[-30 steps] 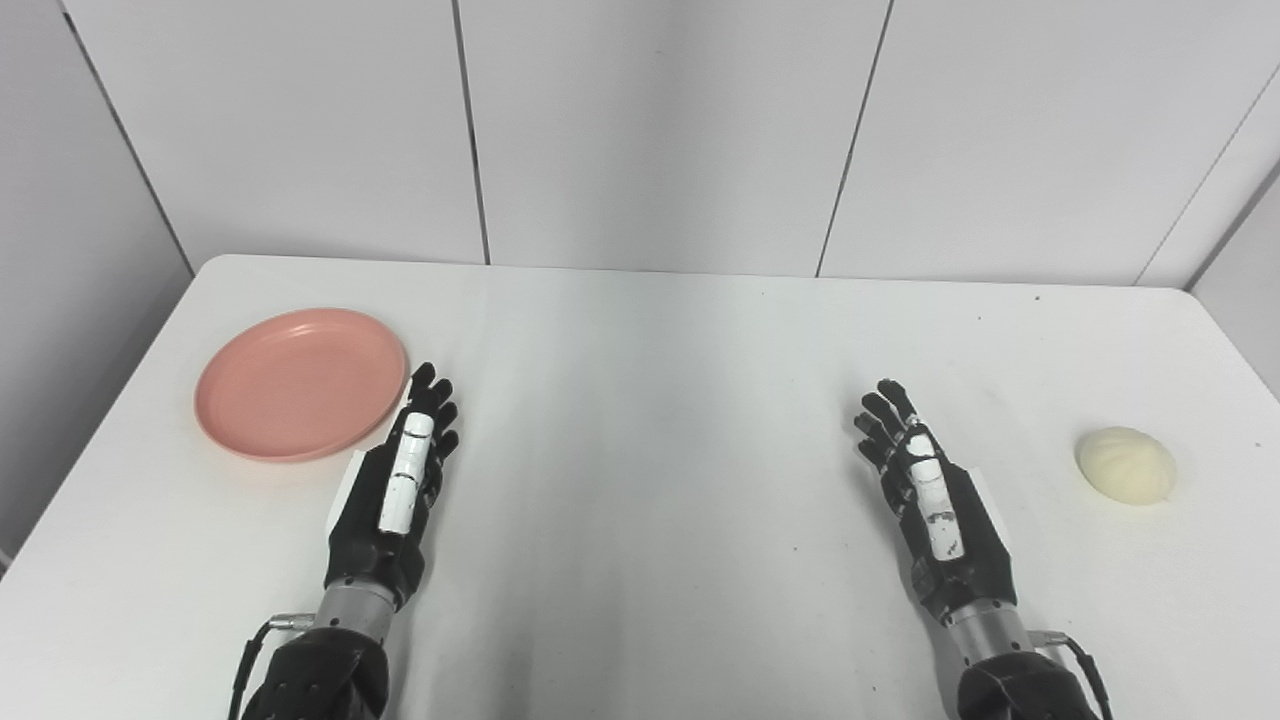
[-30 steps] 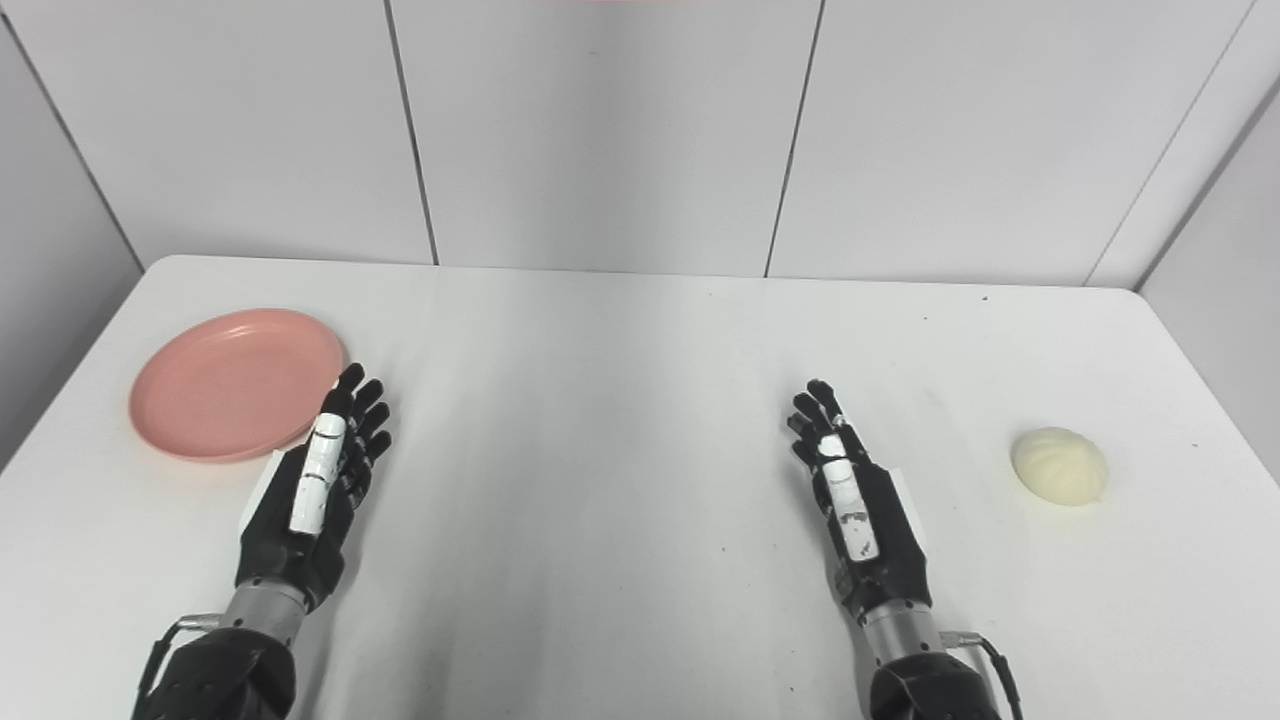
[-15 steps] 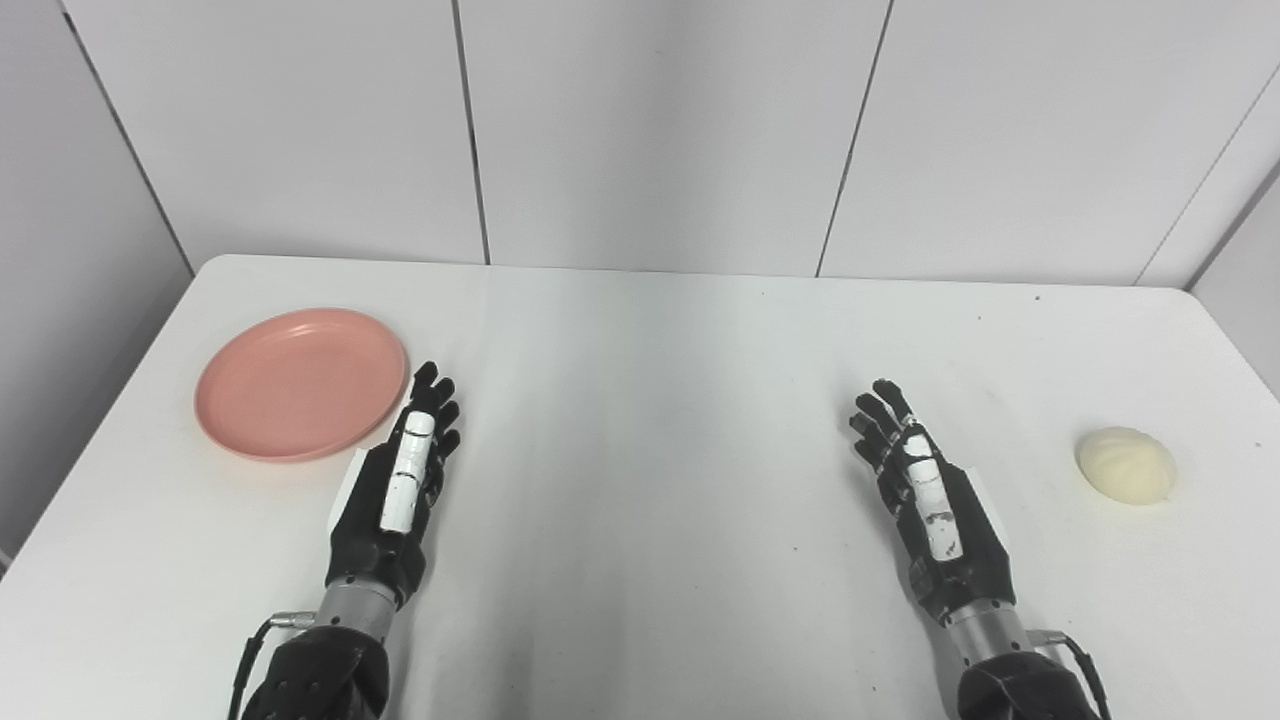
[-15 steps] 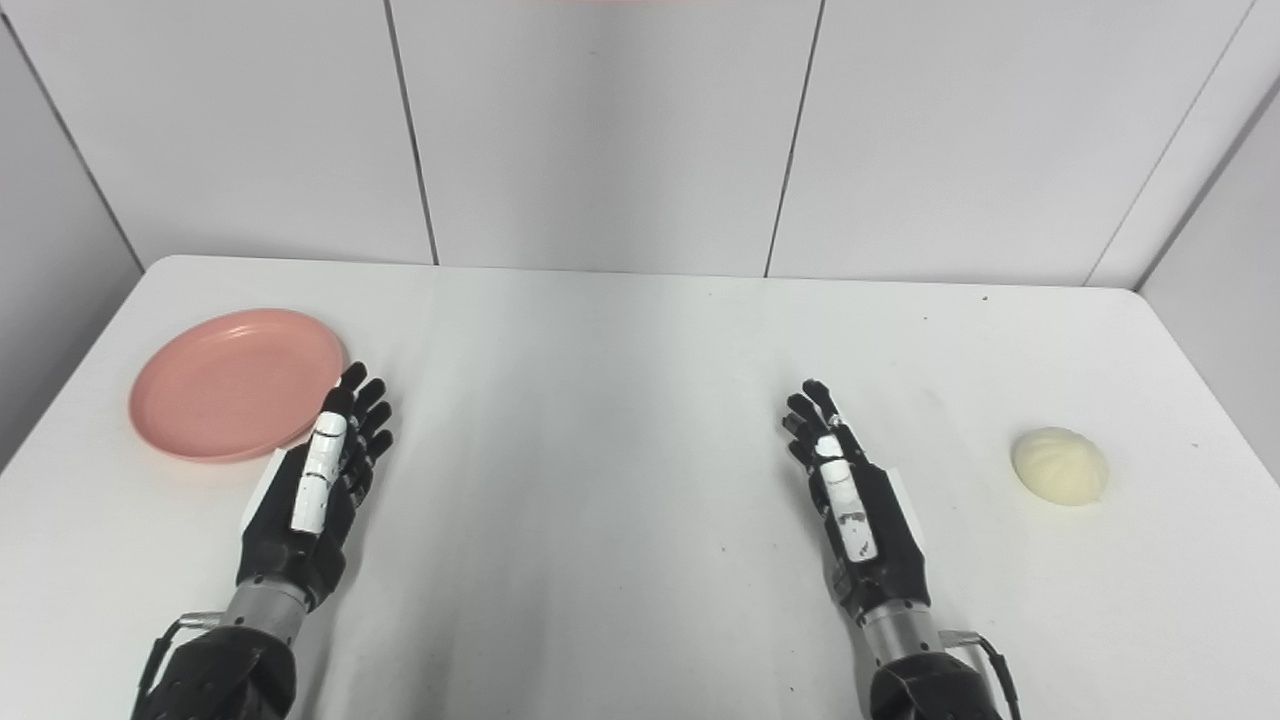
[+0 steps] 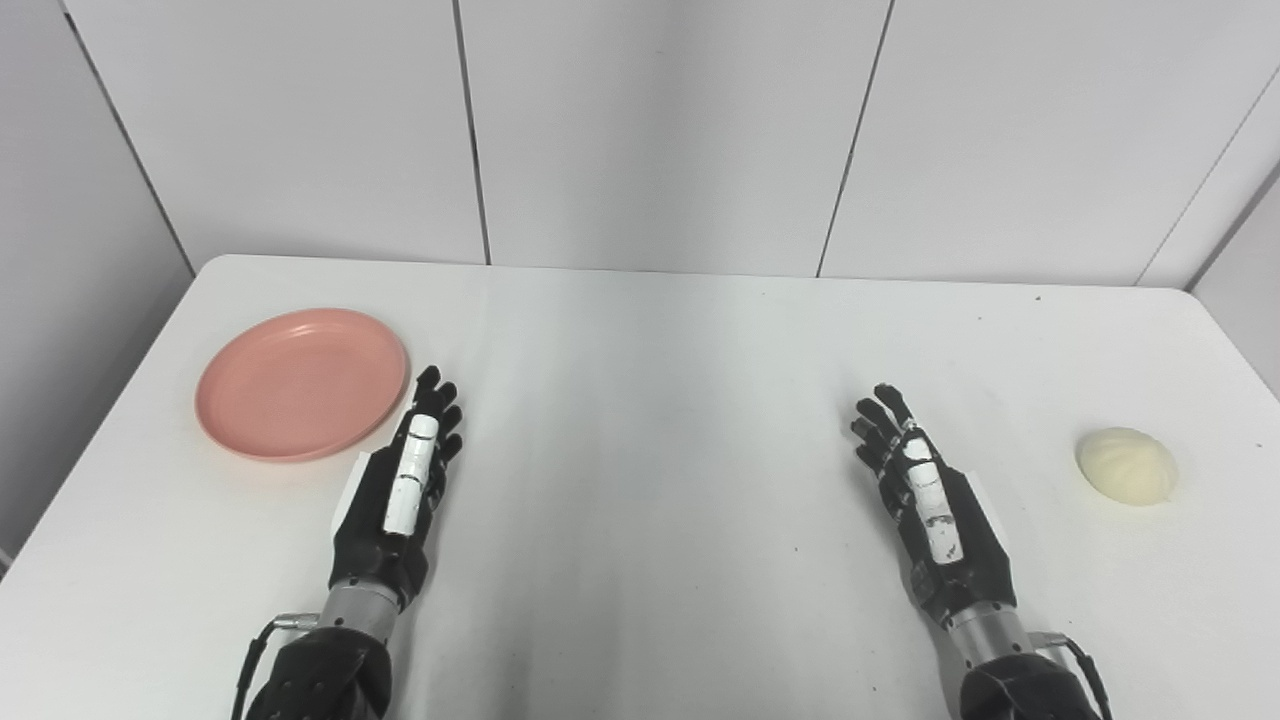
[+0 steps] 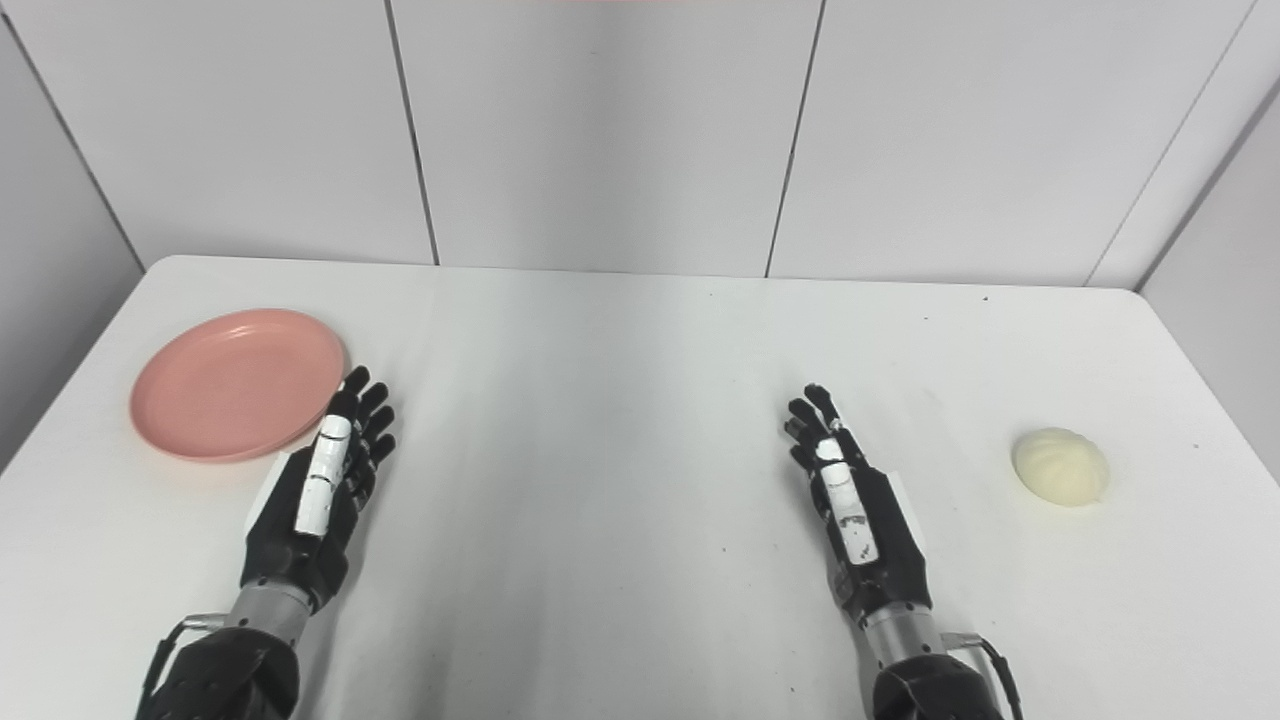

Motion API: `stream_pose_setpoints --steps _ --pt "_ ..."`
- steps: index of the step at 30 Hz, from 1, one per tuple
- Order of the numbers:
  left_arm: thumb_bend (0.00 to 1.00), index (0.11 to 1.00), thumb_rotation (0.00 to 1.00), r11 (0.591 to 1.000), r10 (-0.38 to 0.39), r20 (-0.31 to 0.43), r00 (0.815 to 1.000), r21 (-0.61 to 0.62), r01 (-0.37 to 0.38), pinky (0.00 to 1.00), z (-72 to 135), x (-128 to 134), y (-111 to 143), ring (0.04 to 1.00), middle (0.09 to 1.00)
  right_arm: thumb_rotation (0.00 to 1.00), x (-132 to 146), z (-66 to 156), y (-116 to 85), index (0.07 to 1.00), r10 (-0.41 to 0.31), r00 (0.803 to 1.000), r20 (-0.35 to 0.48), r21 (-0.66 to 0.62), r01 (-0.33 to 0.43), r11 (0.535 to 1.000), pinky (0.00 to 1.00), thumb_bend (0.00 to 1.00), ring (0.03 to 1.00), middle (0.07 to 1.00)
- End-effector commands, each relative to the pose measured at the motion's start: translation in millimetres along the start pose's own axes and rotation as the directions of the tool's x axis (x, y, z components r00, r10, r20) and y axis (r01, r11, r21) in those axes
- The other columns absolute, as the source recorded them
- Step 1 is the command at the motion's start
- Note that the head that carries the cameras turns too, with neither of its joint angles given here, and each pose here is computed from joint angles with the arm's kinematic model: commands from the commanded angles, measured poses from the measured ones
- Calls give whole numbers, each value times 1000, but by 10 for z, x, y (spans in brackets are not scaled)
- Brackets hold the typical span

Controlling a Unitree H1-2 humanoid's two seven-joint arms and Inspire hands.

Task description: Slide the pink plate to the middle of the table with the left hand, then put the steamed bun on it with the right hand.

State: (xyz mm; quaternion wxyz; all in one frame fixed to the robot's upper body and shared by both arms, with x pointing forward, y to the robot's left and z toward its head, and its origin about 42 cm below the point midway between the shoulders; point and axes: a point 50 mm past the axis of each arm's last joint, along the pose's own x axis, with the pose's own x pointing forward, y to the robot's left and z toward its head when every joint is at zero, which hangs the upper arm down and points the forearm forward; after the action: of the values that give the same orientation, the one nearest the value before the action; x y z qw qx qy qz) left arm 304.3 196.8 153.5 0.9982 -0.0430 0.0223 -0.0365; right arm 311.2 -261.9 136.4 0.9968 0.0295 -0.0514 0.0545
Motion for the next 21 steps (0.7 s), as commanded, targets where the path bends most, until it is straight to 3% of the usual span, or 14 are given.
stream_pose_setpoints --steps 1,7,21 --pt "718 1000 930 1000 -17 87 996 10 16 1000 135 90 -88 997 1000 902 75 123 -50 944 21 996 87 -15 -19 1000 969 884 931 930" --pt "637 1000 964 1000 -20 85 996 22 18 1000 27 140 -206 992 1000 912 90 19 -196 962 32 996 88 -23 -30 999 993 875 944 945" --pt "649 1000 1000 999 -16 86 996 42 13 1000 -97 192 -373 977 1000 921 85 -96 -359 978 38 996 76 -11 -37 999 1000 877 957 959"
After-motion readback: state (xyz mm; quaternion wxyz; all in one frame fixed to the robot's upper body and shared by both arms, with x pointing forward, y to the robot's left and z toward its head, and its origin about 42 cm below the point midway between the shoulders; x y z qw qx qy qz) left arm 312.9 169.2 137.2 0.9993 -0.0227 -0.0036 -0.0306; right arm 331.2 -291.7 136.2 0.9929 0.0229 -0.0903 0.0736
